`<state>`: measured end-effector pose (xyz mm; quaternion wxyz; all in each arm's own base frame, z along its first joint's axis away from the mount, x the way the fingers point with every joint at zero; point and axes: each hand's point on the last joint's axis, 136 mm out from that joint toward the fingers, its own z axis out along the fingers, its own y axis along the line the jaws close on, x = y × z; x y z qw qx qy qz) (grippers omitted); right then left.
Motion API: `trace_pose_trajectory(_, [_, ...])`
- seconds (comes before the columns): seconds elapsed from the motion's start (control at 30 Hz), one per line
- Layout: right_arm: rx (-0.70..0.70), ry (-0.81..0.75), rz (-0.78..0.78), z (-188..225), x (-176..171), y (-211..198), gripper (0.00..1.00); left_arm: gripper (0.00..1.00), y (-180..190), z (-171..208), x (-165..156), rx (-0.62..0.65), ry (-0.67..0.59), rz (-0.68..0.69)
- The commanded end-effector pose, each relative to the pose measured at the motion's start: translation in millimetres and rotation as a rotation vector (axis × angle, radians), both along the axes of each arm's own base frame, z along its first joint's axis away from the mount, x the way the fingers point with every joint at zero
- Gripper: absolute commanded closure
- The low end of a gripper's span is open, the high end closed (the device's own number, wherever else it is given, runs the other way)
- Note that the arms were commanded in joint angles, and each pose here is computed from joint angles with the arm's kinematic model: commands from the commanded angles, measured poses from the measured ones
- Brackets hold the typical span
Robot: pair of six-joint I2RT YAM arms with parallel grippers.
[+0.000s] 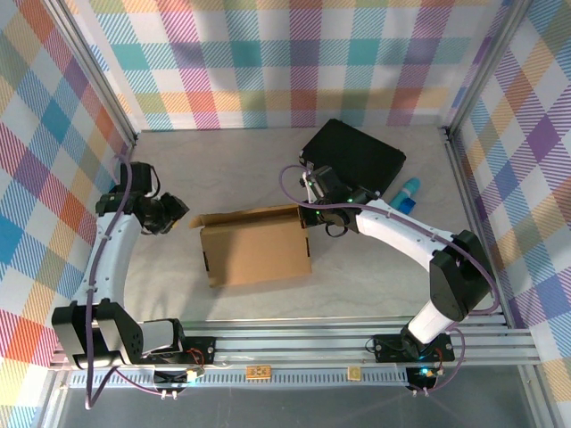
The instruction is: Fold the paper box
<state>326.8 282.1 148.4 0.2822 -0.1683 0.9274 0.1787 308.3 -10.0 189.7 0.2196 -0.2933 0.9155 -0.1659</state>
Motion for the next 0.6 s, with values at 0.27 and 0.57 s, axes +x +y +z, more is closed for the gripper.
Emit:
trace_pose_trajectory(0.27, [-0.021,0.043,0.080,-3,-5,-6,1.00,0.64,-40,12,0,0.236,-0.154,-0.724])
trace_pose_trajectory(0.57, [-0.042,0.057,0.088,-6,-4,-13,1.00,0.58,-39,3,-20,0.267,-0.158,-0.762])
